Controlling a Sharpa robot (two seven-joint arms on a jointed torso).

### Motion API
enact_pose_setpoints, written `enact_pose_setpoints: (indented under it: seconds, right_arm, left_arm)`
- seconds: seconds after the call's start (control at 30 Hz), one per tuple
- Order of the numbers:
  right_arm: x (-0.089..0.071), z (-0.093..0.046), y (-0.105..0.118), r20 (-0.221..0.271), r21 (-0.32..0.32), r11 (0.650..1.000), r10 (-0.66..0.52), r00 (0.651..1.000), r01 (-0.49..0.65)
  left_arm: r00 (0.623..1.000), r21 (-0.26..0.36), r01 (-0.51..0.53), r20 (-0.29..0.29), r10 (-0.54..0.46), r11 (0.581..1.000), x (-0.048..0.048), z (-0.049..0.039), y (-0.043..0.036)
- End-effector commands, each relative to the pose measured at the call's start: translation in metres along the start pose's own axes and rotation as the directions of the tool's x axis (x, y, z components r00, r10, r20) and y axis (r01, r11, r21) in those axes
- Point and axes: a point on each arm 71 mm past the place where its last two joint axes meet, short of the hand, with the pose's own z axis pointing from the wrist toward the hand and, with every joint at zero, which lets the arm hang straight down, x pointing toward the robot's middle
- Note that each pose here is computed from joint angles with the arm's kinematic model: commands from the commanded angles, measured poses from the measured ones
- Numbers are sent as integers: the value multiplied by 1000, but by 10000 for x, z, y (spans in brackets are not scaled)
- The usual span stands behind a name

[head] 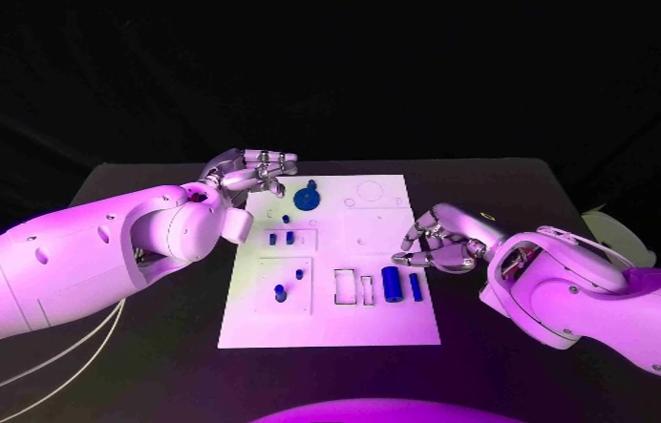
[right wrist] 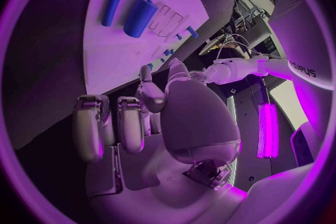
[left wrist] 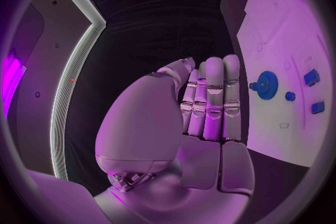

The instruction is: Assemble the parts on the task board

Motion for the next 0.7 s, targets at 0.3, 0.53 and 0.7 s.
enact_pose_setpoints:
  seconds: [0.3, 0.53, 0.7]
  right_arm:
    - [238, -55, -129, -28, 157, 983, -92, 995, 95]
    - [359, 3, -100, -41, 158, 981, -107, 993, 112]
    - [408, 49, -84, -54, 154, 979, -124, 991, 131]
  left_arm:
    - [1000, 2, 7, -17, -7, 1000, 20, 1, 0]
    - [1000, 1, 6, -15, -6, 1000, 10, -6, 0]
    - [1000, 1, 6, -16, -6, 1000, 9, -8, 1]
